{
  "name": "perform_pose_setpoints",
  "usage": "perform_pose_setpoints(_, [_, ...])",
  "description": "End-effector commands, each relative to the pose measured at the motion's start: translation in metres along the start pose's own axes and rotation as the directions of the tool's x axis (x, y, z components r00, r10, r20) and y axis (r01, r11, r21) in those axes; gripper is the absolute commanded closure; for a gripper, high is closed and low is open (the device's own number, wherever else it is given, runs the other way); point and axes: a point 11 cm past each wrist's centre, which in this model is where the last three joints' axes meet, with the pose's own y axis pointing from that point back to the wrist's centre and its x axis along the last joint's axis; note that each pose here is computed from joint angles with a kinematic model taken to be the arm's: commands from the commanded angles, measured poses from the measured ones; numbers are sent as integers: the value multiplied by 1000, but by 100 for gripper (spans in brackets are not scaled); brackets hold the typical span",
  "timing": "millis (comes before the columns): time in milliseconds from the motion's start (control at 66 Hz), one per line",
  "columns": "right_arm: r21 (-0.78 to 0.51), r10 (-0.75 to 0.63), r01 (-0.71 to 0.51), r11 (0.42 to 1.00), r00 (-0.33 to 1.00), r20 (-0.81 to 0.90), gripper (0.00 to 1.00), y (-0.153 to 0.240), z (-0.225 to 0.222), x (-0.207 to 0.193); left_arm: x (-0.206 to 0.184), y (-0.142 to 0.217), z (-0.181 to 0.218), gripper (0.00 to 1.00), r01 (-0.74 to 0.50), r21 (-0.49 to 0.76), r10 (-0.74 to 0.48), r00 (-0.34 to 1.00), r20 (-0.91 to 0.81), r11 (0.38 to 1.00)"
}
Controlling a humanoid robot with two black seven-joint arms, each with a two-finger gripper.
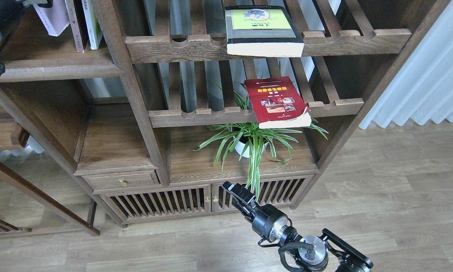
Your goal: Organize books on shelf
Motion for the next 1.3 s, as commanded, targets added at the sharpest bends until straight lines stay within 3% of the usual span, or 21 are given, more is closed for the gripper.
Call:
perform_pose_setpoints(0, [0, 0, 0, 1000, 1000, 0, 2, 0, 0, 0, 4, 3, -6, 95, -5, 3, 5, 1000, 4, 1000])
perform_pose_setpoints(652, [-2, 1, -1, 1000, 1000, 3, 2, 1, 2, 1, 12, 6, -26, 92, -33, -43, 33, 999, -12, 999])
perform_pose_setpoints(986, [-1, 3, -3, 1000, 1000, 4, 2, 1, 2, 1, 0, -1, -32, 72, -17, -39, 16, 999, -32, 999])
perform_pose_setpoints(1076, [-1, 3, -3, 1000, 1000, 4, 2, 1, 2, 1, 1, -1, -33, 58, -22, -29, 21, 999, -29, 999])
perform_pose_setpoints(1289, [-2, 4, -4, 1000, 1000, 4, 2, 1, 2, 2, 1, -3, -26, 52, -21, -46, 20, 1000, -24, 999])
